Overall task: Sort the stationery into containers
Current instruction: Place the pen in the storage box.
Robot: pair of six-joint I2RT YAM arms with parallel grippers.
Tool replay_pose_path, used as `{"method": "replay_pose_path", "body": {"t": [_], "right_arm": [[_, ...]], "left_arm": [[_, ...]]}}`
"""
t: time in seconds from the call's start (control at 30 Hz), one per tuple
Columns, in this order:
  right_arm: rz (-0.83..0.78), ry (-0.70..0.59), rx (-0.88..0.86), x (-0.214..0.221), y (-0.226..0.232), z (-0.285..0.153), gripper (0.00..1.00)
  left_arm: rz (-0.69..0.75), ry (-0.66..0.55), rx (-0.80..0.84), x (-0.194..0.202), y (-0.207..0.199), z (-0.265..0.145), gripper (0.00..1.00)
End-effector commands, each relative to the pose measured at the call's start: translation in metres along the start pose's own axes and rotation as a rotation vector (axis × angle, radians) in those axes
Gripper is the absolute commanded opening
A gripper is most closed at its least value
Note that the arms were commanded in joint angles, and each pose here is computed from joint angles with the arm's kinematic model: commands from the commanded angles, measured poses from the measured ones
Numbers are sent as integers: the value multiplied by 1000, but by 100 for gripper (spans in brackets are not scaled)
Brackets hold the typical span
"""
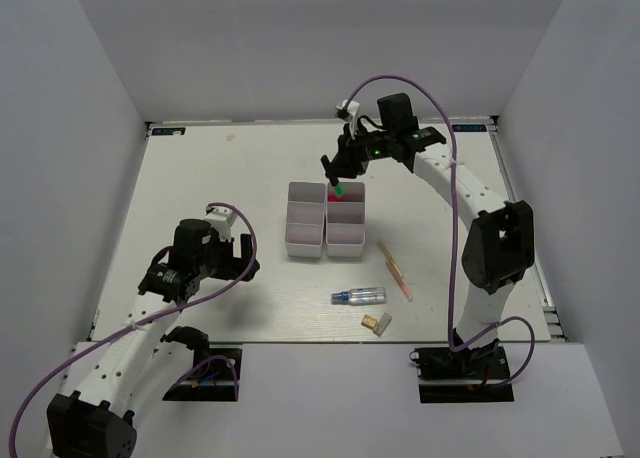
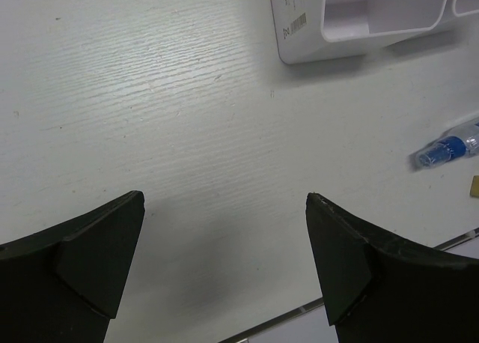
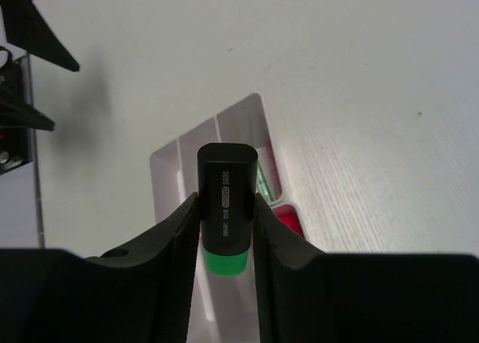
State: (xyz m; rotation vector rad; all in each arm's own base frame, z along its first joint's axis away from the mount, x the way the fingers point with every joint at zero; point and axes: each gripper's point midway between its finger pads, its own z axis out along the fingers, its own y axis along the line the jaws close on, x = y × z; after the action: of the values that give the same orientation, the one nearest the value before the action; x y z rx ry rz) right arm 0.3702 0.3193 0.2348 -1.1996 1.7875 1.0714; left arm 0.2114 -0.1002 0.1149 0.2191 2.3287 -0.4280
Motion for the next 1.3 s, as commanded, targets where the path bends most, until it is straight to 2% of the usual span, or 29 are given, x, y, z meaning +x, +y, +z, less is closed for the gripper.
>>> {"method": "replay_pose_path", "body": {"t": [0.0, 0.27, 0.8, 0.83, 0.93, 1.03, 1.27], "right_arm": [[-94, -57, 92, -16, -20, -1, 0], [-115, 6, 170, 12, -40, 7, 0], [-141, 58, 200, 50, -34, 13, 0], [-144, 70, 194, 55, -31, 15, 2], [-157, 81, 199, 57, -30, 12, 20], [-169, 86, 198, 59, -27, 10, 32], [-184, 86, 207, 51, -23, 5, 49]], "left_arm": [[10, 2, -5, 2, 2, 1, 99], [8, 5, -2, 3, 2, 1, 99], [10, 3, 1, 2, 1, 0, 99], [10, 3, -1, 2, 1, 0, 99], [8, 6, -1, 3, 2, 1, 99], [10, 3, 1, 2, 1, 0, 99], [7, 12, 1, 4, 1, 2, 99]]}}
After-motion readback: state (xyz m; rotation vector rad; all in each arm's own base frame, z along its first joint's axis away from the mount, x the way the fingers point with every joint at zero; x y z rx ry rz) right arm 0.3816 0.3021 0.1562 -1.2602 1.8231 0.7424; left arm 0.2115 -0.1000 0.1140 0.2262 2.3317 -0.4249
